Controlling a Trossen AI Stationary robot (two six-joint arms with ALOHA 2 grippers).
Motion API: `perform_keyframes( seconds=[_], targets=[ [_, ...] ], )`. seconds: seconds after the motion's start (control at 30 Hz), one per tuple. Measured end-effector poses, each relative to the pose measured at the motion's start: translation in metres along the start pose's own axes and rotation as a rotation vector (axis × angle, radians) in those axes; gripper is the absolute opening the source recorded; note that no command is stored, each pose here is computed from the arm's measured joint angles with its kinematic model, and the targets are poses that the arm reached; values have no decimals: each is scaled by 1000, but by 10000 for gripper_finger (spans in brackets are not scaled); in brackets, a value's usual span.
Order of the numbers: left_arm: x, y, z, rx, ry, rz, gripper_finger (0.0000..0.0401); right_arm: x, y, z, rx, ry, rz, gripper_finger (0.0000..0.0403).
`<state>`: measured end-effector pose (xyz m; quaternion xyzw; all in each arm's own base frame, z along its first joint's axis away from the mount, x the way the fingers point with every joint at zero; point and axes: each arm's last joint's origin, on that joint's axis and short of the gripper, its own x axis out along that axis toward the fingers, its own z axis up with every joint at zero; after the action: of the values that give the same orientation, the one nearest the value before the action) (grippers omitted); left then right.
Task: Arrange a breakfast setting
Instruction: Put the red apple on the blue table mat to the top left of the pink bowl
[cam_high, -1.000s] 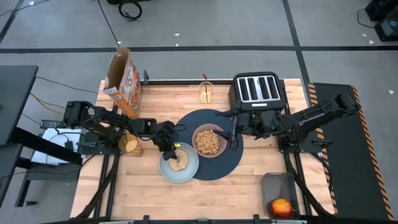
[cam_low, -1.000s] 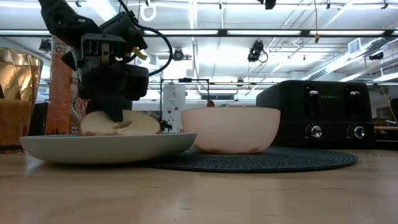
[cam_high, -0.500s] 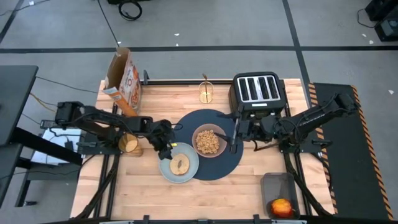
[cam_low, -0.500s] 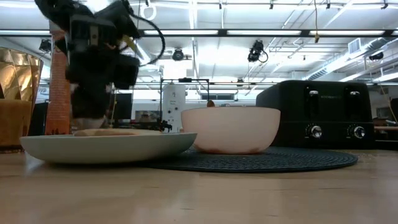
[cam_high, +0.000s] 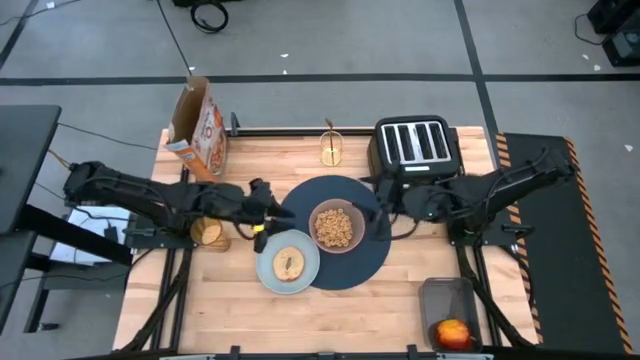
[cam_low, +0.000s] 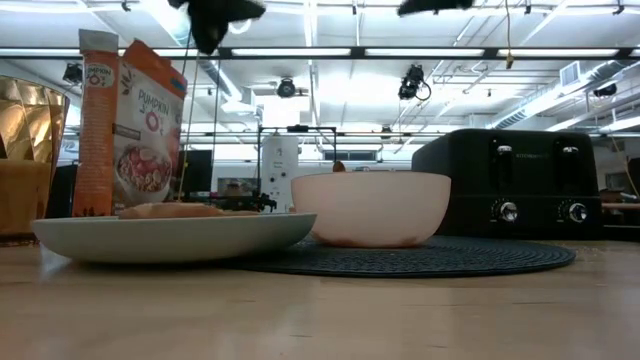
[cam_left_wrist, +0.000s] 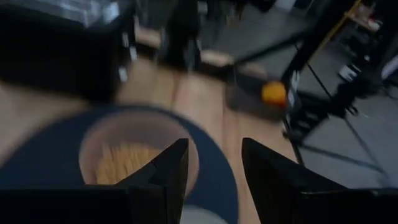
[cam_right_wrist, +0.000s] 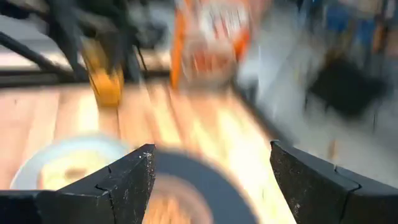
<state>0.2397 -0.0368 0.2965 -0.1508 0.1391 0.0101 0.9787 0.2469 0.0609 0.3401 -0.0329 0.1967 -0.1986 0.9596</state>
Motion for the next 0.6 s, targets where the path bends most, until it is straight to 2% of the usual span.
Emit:
perform_keyframes(
  seconds=[0.17,0.27,0.37,0.43,0.6],
  targets=[
    [5,-13,2,106,-93,-6,156,-29,-1,13,267,465,39,308],
    [5,-18,2,160,-113,-20,156,-49,6,5,344,813,53,302],
    [5,-18,2,217,-111,-19,156,-73,22,-12,416,1092,2,297],
    [5,-18,2,244,-111,-17,156,-86,38,-19,478,1187,-27,294],
    [5,-18,2,262,-108,-16,156,-102,82,-36,621,1315,-86,289]
  ],
)
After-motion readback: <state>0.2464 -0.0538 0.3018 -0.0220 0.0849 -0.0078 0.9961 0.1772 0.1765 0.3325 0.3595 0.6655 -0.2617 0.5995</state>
